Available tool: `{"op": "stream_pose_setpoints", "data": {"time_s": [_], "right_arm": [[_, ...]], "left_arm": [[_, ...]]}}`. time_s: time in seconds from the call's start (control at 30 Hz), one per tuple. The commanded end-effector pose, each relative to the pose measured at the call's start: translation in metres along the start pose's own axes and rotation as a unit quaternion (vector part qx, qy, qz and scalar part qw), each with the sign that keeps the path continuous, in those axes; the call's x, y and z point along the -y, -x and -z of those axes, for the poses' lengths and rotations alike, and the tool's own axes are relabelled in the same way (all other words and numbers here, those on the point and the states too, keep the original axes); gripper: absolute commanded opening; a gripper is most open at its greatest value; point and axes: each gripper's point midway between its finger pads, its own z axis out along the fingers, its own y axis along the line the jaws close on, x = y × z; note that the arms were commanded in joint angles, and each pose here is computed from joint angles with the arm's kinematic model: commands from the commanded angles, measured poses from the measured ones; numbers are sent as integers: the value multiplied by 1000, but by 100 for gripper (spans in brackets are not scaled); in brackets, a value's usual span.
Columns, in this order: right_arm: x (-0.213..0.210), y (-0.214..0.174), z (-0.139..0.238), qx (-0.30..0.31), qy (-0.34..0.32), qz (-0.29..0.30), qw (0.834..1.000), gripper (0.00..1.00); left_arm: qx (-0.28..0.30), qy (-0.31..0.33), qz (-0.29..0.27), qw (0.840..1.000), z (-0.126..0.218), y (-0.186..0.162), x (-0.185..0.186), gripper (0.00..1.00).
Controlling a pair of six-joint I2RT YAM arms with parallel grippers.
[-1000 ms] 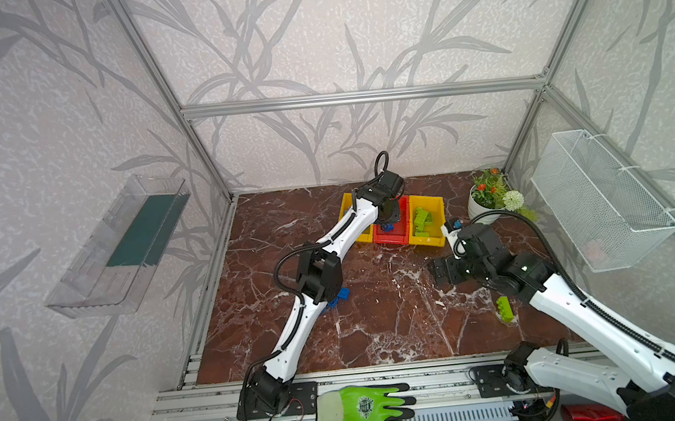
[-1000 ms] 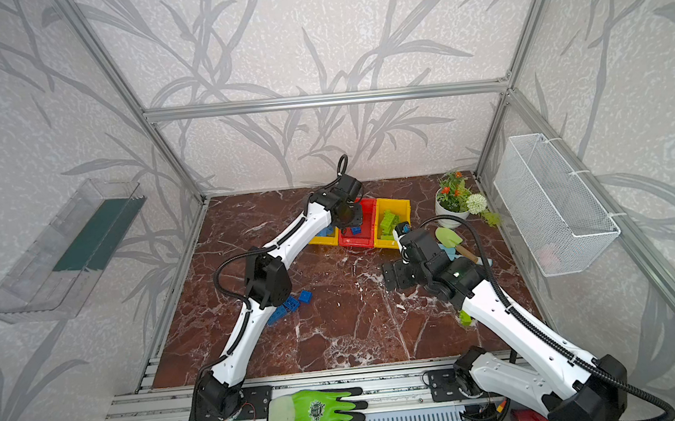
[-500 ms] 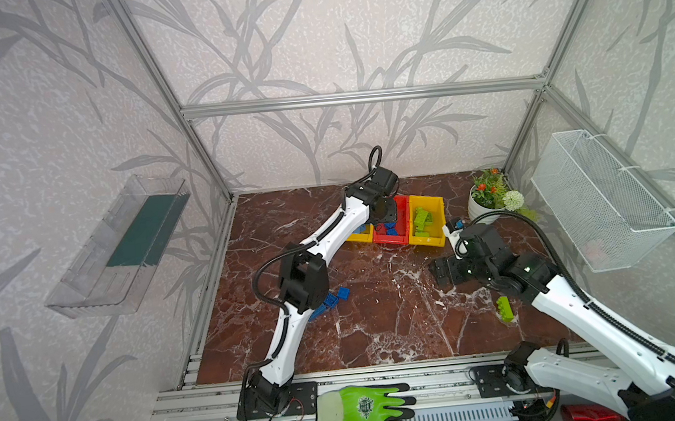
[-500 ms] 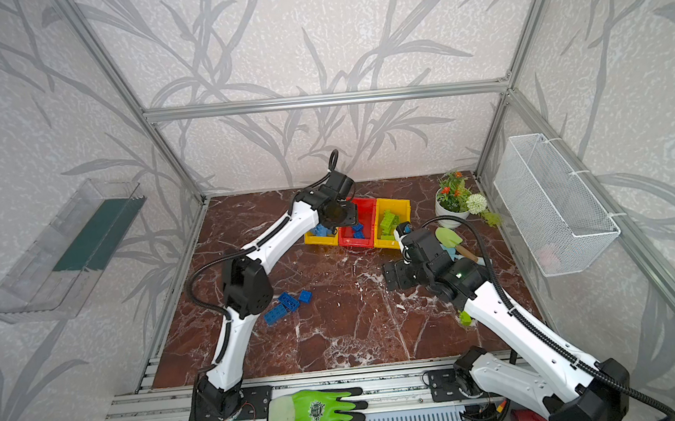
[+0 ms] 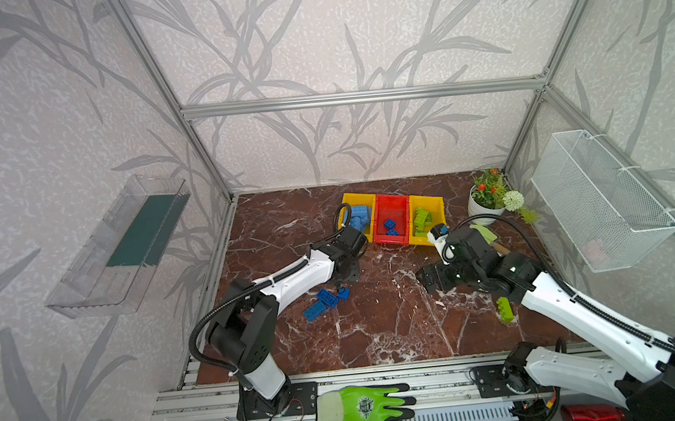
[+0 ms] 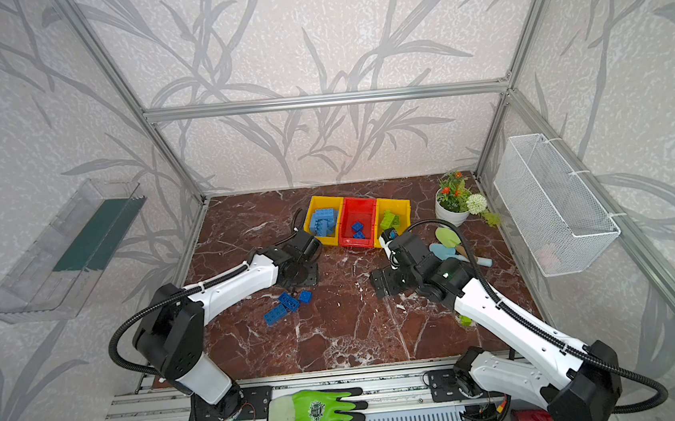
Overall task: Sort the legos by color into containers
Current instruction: 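Lower the left gripper onto the dark-blue pile and grasp a 2x2 brick, then carry the dark-blue brick into the red bin and release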
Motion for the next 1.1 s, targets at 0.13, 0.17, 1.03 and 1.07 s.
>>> {"op": "stream_pose_setpoints", "data": {"time_s": [0.13,0.17,1.03,1.07], "right_arm": [[-15,-4,-2,-3,-3,9,1000,99],[-14,-6,-1,-3,-5,9,1000,99],[-9,-10,11,8,-16,2,1000,99],[-9,-10,12,11,-14,2,1000,99]], "left_arm": [[23,-8,11,1000,-11,2,1,60],[20,-8,11,1000,-14,0,1,60],[-36,-22,27,999,-34,-41,1,31],[-36,-22,27,999,-33,-40,1,29]]}}
